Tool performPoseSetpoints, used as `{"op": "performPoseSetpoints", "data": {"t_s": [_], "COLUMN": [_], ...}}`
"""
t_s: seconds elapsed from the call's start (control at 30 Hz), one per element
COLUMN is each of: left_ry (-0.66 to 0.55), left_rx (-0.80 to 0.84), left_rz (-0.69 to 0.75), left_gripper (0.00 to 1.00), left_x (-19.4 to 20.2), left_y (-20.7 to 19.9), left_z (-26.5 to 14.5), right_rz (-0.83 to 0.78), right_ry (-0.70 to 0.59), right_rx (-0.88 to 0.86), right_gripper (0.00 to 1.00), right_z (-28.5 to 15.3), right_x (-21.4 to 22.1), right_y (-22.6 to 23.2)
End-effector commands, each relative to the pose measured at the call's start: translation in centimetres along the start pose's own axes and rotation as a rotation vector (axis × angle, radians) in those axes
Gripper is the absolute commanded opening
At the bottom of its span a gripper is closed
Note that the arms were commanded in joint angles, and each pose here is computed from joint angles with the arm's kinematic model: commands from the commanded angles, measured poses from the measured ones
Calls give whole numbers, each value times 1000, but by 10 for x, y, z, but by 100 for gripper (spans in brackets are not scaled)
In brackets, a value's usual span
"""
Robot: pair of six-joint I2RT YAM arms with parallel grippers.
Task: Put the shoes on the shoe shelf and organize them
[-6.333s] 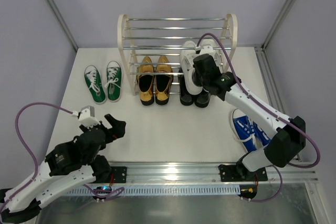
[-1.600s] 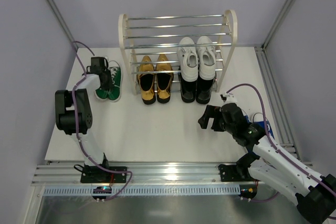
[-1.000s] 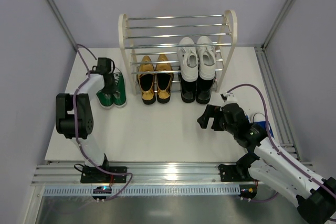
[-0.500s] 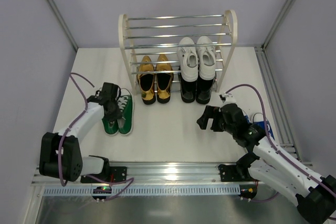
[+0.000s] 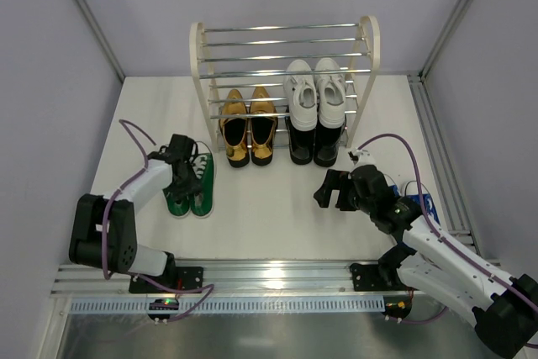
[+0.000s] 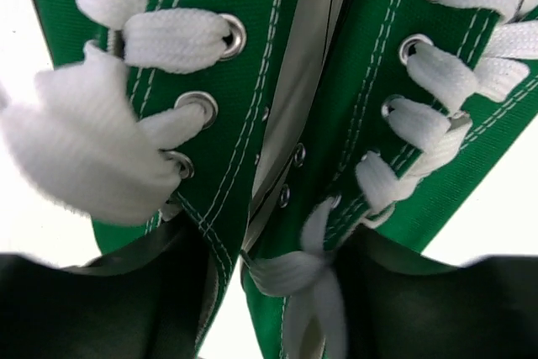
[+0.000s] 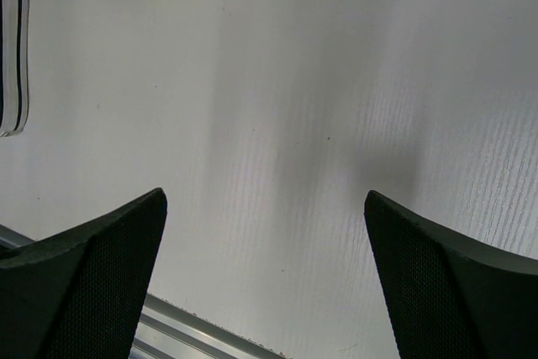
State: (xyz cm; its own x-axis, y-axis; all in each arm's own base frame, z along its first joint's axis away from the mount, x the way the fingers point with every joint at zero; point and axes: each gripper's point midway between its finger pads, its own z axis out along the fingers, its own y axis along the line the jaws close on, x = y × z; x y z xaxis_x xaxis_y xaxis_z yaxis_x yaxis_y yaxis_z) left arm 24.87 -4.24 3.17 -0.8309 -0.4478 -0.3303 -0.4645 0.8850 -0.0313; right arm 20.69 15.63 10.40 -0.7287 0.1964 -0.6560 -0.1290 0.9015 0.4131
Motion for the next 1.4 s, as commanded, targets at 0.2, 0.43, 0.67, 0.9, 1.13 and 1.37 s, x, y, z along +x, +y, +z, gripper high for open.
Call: {"op": "performPoseSetpoints", "data": {"t_s": [0.2, 0.43, 0.67, 0.9, 1.13, 1.37], "left_ry": [26, -81, -73, 11, -178, -382], "left_rx": [22, 66, 169, 432, 738, 691], "left_rz": [14, 22, 42, 98, 289, 539], "left_gripper": [0, 0, 0, 0, 0, 0], "left_x": [15, 14, 40, 87, 86, 57], "left_y": [-6, -13, -4, -28, -87, -140], "left_z": [9, -44, -108, -155, -230, -261], "right_rz": [-13, -13, -12, -3, -3, 9], "right_ry": [-41, -43, -50, -55, -64, -80], "right_rx": [-34, -41, -42, -29, 17, 66], "right_gripper": [98, 97, 96, 95, 96, 95], "right_z": [-1, -1, -3, -4, -8, -18], "right_x": [-10, -11, -12, -12, -13, -16], "right_y": [8, 9, 10, 7, -1, -10]}}
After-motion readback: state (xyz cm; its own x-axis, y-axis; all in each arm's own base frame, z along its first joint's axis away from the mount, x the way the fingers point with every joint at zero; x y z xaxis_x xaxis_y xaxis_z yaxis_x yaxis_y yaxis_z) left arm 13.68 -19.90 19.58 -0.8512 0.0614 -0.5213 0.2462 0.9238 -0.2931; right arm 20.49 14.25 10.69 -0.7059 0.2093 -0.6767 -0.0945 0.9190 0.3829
